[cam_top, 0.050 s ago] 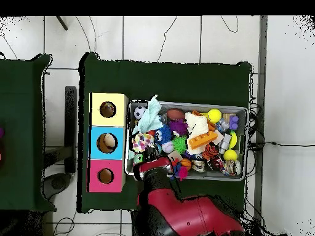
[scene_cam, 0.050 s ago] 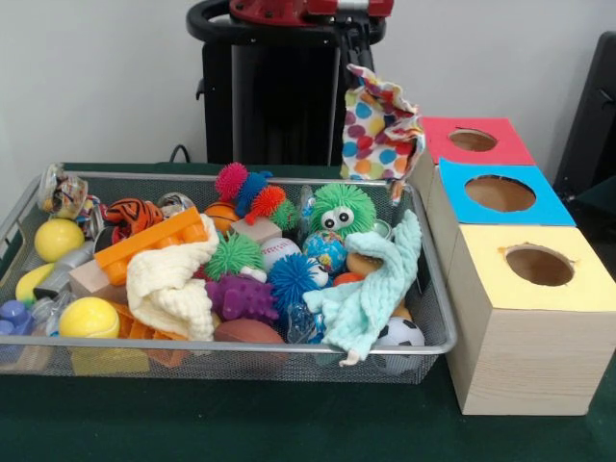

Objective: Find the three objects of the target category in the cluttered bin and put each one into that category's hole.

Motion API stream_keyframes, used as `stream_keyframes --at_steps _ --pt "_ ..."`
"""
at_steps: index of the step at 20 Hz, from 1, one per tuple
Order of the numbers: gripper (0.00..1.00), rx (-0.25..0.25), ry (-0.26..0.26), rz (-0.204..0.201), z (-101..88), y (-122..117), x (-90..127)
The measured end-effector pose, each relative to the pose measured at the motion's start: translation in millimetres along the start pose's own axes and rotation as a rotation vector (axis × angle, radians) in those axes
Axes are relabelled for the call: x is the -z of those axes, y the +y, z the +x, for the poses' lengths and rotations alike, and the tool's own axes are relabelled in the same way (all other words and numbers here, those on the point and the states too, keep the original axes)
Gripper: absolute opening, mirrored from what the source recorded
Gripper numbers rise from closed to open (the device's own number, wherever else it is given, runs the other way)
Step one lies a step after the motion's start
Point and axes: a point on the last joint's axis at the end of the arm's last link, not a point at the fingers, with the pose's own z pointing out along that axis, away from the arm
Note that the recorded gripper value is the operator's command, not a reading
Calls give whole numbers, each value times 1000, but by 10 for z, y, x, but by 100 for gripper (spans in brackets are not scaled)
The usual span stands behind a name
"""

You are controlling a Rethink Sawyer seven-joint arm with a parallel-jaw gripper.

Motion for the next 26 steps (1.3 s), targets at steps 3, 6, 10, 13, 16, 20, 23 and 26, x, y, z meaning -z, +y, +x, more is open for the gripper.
stream_keyframes --at_steps 3,6,10,13,16,20,23,26 --pt "0 -24 -4 -33 -69 133 -6" --pt "0 -42 -4 -52 -118 246 -5" --pt "0 -65 12 -70 -133 421 -1" --pt "0 -66 16 -81 -156 534 -3" --pt "0 -66 18 -90 -195 652 -13" --pt "0 -75 51 -99 -153 903 -75" --pt "0 -77 100 -111 -22 1160 -151" --pt "0 -71 145 -120 144 1321 -183"
